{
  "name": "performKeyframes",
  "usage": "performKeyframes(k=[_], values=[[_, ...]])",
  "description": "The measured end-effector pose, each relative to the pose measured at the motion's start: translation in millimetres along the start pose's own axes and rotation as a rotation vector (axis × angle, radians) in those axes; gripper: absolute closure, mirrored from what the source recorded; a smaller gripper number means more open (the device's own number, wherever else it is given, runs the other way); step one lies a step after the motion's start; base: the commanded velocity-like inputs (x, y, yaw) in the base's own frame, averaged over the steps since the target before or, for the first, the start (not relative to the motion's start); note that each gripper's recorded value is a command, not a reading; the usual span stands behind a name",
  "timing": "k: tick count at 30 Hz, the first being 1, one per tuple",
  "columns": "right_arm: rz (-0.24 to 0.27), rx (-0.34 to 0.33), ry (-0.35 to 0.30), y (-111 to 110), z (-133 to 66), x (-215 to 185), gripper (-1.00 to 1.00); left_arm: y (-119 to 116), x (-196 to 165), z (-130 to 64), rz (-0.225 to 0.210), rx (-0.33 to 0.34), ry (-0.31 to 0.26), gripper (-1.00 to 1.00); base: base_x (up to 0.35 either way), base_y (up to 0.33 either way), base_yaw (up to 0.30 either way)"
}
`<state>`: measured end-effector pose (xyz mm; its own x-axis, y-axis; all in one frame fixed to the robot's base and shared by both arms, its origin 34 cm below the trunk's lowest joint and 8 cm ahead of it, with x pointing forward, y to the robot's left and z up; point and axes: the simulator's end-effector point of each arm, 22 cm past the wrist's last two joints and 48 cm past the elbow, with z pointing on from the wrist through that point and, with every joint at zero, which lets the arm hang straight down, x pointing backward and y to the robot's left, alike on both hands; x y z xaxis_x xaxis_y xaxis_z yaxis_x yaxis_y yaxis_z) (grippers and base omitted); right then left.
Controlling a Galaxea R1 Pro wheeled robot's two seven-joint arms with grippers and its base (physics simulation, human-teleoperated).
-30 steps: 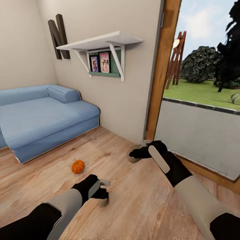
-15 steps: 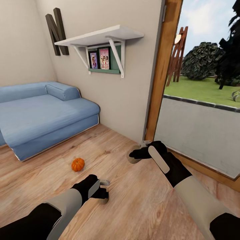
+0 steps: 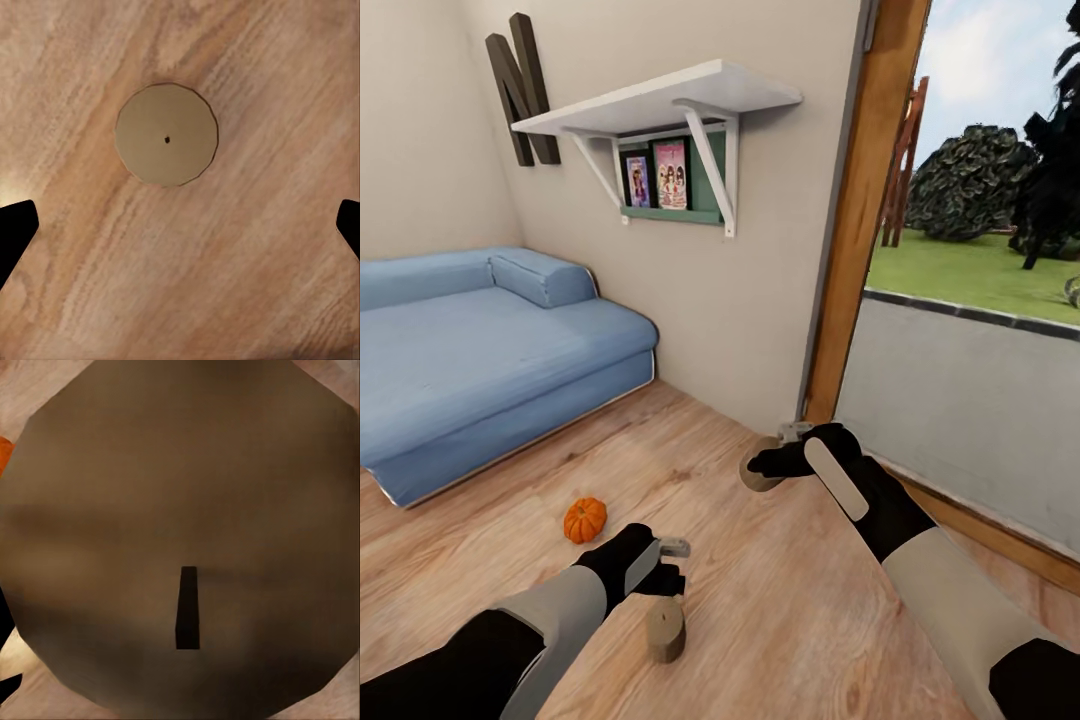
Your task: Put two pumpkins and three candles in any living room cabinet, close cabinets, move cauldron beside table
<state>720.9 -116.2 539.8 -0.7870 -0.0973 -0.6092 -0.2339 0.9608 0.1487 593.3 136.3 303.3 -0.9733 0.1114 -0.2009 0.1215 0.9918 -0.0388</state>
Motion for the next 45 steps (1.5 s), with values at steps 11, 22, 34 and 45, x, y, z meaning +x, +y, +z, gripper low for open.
performKeyframes(k=[11, 22, 34, 45], values=[[0.000, 0.001, 0.000, -0.3, 0.4, 0.1, 1.00, -0.5, -0.1, 0.3, 0.001, 0.000, -0.001, -1.00, 0.025, 0.000, 0.000], [0.010, -0.003, 0.040, -4.6, 22.2, 16.1, 1.00, -0.1, 12.3, 20.1, -0.002, 0.004, 0.038, -1.00, 0.000, 0.000, 0.000], [0.023, -0.008, 0.087, -9.3, 47.5, 36.2, 1.00, -0.5, 28.6, 43.0, -0.006, 0.010, 0.087, -1.00, 0.000, 0.000, 0.000], [0.034, -0.012, 0.130, -13.4, 69.8, 55.8, 1.00, -1.8, 44.1, 63.2, -0.021, 0.020, 0.131, -1.00, 0.000, 0.000, 0.000]])
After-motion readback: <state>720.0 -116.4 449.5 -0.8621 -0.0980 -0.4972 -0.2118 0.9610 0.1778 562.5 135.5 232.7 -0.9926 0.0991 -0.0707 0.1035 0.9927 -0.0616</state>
